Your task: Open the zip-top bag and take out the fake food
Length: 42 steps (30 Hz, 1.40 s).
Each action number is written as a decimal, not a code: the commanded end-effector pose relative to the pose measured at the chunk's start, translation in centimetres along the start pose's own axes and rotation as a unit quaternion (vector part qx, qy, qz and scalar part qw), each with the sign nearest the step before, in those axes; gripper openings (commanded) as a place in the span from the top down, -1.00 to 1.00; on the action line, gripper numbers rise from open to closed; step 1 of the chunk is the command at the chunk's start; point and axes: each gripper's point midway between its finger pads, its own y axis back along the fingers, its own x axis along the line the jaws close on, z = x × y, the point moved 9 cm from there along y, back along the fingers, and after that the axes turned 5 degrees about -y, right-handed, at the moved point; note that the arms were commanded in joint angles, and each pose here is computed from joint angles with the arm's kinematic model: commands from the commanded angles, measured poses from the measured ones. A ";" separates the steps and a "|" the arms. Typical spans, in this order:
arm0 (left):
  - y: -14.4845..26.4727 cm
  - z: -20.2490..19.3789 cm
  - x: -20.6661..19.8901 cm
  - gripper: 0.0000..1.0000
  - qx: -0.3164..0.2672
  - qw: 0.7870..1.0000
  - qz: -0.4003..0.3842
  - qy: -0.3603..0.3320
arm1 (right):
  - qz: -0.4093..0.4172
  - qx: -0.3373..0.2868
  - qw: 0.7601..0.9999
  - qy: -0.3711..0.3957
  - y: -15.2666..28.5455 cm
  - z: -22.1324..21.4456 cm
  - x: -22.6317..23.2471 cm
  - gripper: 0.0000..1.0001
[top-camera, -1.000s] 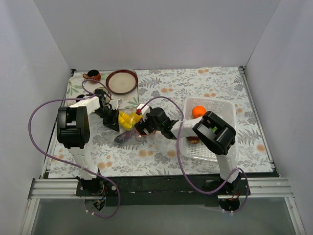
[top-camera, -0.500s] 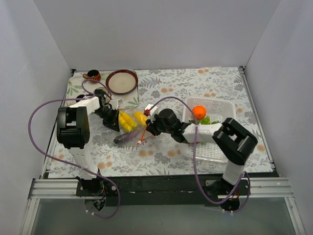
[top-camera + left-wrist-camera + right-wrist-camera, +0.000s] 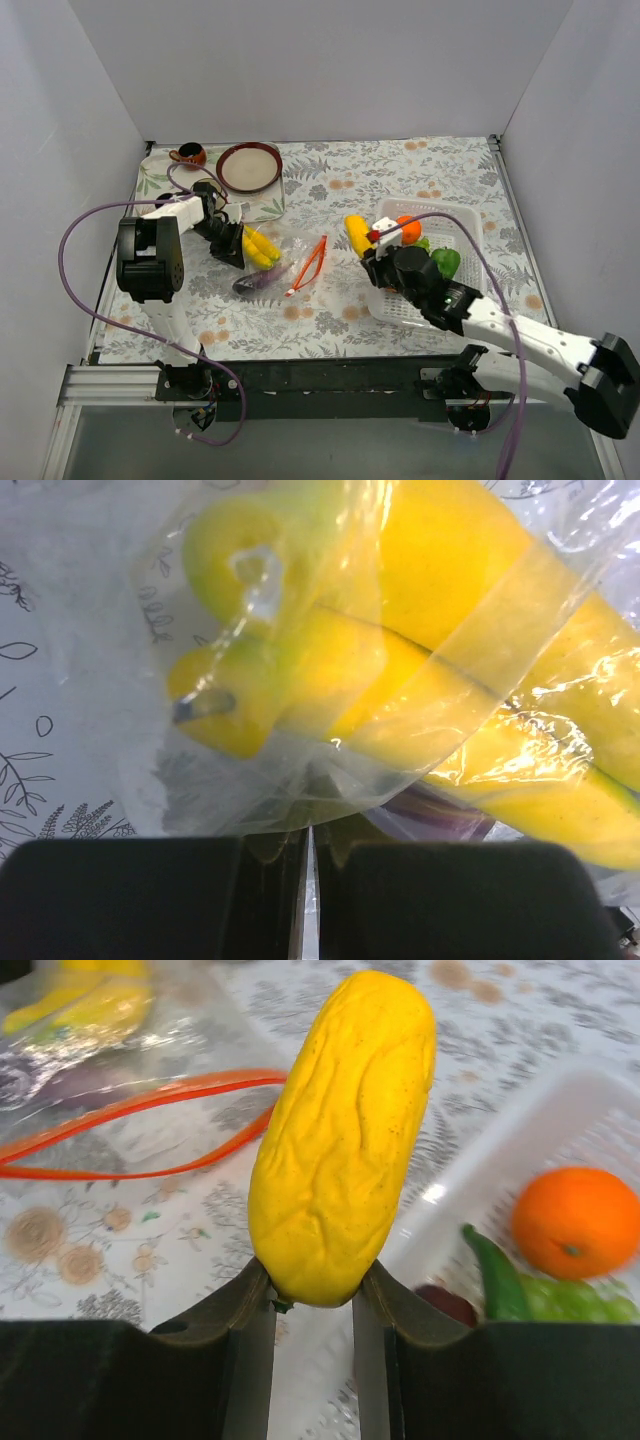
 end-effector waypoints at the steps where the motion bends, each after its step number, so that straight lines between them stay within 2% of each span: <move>1: -3.0 -0.8 2.9 1.00 0.039 0.996 0.076 -0.018 | -0.213 -0.034 0.974 -0.071 4.3 0.2 -4.1 0.97; 3: -3.1 -0.8 2.9 1.00 0.040 0.996 0.075 -0.019 | -0.262 -0.052 0.959 -0.097 5.6 0.1 -5.4 0.97; 4: -3.1 -0.7 2.8 1.00 0.041 0.996 0.075 -0.020 | -0.276 -0.056 0.954 -0.104 5.8 -0.1 -5.8 0.88; 5: -3.1 -0.7 2.7 1.00 0.042 0.996 0.075 -0.021 | -0.293 -0.052 0.949 -0.108 5.8 -0.4 -6.3 0.30; 7: -3.1 -0.7 2.7 1.00 0.043 0.996 0.074 -0.021 | -0.316 -0.032 0.941 -0.120 5.8 -1.1 -6.8 -0.40; 8: -3.1 -0.6 2.6 1.00 0.042 0.996 0.074 -0.022 | -0.326 -0.017 0.937 -0.123 5.4 -1.4 -7.1 -0.97; 14: -3.0 -0.3 2.4 1.00 0.042 0.996 0.073 -0.026 | -0.230 -0.006 0.969 -0.091 2.7 1.2 -5.7 -0.97; 18: -3.0 -0.2 2.3 1.00 0.040 0.996 0.072 -0.024 | -0.123 0.003 0.991 -0.053 0.3 2.9 -3.9 -0.97; 21: -3.3 -0.1 2.3 1.00 0.041 0.996 0.069 -0.024 | -0.044 0.000 0.999 -0.024 -2.4 3.9 -2.1 -0.90; 23: -3.5 -0.1 2.2 1.00 0.042 0.997 0.068 -0.024 | 0.003 0.022 1.000 -0.002 -4.4 3.5 -0.5 -0.76; 24: -3.5 0.0 2.1 1.00 0.041 0.997 0.068 -0.024 | 0.035 0.013 0.999 -0.002 -5.0 4.3 0.4 -0.69; 28: -3.4 0.2 1.9 1.00 0.038 0.996 0.069 -0.027 | 0.120 0.026 0.992 0.020 -7.7 3.9 3.1 -0.26; 31: -3.3 0.2 1.9 1.00 0.039 0.996 0.071 -0.027 | 0.161 0.034 0.986 0.017 -9.2 3.3 4.4 -0.09; 36: -3.3 0.3 1.9 1.00 0.037 0.996 0.072 -0.028 | 0.187 0.061 0.980 0.014 -11.4 2.3 5.3 0.01; 37: -3.3 0.3 1.9 1.00 0.037 0.996 0.074 -0.028 | 0.189 0.060 0.980 0.014 -11.7 2.7 5.5 0.09; 38: -3.3 0.3 1.9 1.00 0.037 0.996 0.074 -0.029 | 0.188 0.076 0.979 0.012 -11.9 2.2 5.5 0.10; 42: -3.6 0.2 2.0 1.00 0.039 0.996 0.074 -0.027 | 0.205 0.062 0.977 0.010 -12.5 2.3 5.9 0.01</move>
